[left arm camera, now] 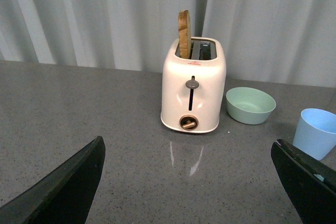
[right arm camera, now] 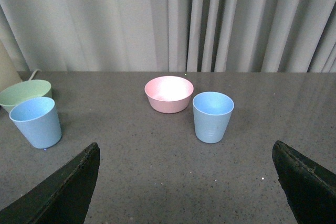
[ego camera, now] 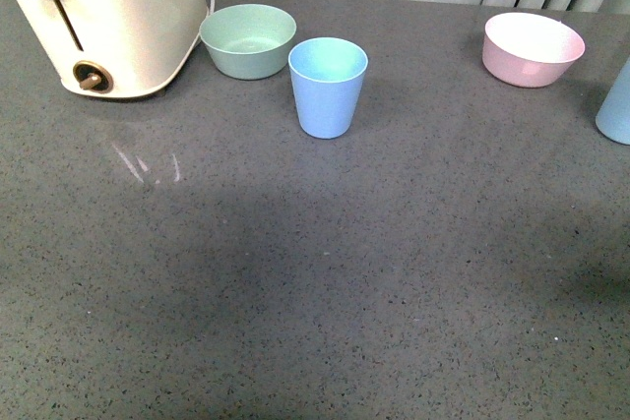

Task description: Stack blue cups with both arms

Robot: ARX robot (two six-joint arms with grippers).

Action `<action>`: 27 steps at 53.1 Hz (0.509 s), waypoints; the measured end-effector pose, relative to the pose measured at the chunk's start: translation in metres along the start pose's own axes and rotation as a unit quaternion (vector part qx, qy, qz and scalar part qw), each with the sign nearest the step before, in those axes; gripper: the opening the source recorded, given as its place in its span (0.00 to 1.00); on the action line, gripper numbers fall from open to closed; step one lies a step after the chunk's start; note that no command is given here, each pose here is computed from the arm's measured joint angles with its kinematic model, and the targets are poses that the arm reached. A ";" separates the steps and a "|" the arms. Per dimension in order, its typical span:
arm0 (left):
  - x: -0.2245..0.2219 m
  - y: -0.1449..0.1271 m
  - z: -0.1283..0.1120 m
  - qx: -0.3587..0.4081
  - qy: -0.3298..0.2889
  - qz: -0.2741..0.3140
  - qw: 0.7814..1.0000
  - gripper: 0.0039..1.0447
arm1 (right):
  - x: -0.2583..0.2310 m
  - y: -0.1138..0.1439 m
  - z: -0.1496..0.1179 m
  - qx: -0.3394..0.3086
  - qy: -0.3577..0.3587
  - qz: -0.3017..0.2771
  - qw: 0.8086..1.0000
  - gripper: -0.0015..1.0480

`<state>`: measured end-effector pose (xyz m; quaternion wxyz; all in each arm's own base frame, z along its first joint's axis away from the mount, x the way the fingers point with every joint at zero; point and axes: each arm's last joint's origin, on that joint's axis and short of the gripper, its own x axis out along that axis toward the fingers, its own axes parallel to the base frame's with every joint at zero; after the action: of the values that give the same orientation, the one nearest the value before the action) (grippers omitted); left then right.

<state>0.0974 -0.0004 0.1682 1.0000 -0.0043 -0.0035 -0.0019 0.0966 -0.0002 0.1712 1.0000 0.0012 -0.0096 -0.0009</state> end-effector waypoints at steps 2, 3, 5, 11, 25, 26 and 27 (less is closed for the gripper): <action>0.000 0.000 0.000 0.000 0.000 0.000 1.000 0.92 | 0.000 0.000 0.000 0.000 0.000 0.000 1.000 0.91; 0.000 0.000 0.000 0.000 0.000 0.000 1.000 0.92 | 0.000 0.000 0.000 0.000 0.000 0.000 1.000 0.91; 0.000 0.000 0.000 0.000 0.000 0.000 1.000 0.92 | 0.000 0.000 0.000 0.000 0.000 0.000 1.000 0.91; 0.000 0.000 0.000 0.000 0.000 0.000 1.000 0.92 | 0.000 0.000 0.000 0.000 0.000 0.000 1.000 0.91; 0.000 0.000 0.000 0.000 0.001 -0.001 1.000 0.92 | 0.000 0.000 0.000 0.000 0.000 0.000 1.000 0.91; 0.001 0.000 -0.001 -0.014 0.039 -0.017 0.999 0.92 | 0.000 0.000 0.000 0.000 0.000 0.000 1.000 0.91; 0.000 0.000 -0.001 -0.026 0.082 -0.029 0.996 0.92 | 0.000 0.000 0.000 0.000 0.000 0.000 1.000 0.91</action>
<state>0.0976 -0.0001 0.1673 0.9960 -0.0303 0.0783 -0.0315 0.0965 -0.0002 0.1712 1.0000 0.0012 -0.0098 -0.0013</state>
